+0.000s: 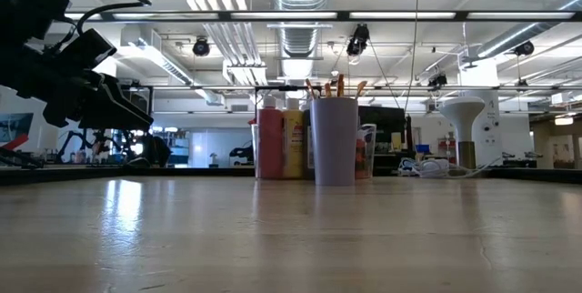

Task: Pick & Place Paint Supplies
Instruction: Put the white black paint bottle into the transparent bin

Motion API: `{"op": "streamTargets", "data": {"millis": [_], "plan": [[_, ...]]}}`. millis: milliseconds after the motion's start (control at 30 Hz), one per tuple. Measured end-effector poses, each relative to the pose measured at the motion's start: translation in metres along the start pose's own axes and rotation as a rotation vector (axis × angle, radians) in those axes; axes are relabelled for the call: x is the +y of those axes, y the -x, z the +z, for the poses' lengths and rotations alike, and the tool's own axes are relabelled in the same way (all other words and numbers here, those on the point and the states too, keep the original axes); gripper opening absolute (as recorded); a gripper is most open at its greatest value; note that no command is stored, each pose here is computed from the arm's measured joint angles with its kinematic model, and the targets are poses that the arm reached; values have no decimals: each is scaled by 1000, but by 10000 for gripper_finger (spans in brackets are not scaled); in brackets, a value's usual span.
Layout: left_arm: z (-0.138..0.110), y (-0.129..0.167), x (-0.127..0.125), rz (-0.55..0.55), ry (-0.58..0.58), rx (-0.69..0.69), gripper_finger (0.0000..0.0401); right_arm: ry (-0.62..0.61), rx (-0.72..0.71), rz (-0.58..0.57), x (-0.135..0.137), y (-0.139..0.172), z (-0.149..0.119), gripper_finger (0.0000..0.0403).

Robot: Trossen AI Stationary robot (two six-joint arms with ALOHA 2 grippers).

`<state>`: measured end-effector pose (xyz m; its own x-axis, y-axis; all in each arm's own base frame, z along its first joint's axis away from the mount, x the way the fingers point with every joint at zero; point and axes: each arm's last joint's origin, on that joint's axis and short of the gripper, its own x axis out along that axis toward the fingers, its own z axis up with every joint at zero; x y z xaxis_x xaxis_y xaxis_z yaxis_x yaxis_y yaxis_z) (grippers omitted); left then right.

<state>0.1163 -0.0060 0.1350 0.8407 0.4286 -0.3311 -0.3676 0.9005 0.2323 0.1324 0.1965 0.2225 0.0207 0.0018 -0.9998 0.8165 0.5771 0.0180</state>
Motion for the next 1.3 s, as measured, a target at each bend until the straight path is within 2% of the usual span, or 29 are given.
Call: {"op": "streamTargets", "data": {"millis": [167,367,533,833,1000,1100,1300], "plan": [[0,0,0,0,0,0,216,51,-15,-43,-6,7,17,114],[0,0,0,0,0,0,216,121,-63,-15,-17,25,52,113],[0,0,0,0,0,0,216,180,-168,70,-31,45,95,114],[0,0,0,0,0,0,216,274,-390,148,-68,71,180,113],[0,0,0,0,0,0,216,299,-536,142,-90,90,220,115],[0,0,0,0,0,0,216,351,-603,181,-97,99,244,113],[0,0,0,0,0,0,216,407,-629,149,-109,108,289,115]]}}
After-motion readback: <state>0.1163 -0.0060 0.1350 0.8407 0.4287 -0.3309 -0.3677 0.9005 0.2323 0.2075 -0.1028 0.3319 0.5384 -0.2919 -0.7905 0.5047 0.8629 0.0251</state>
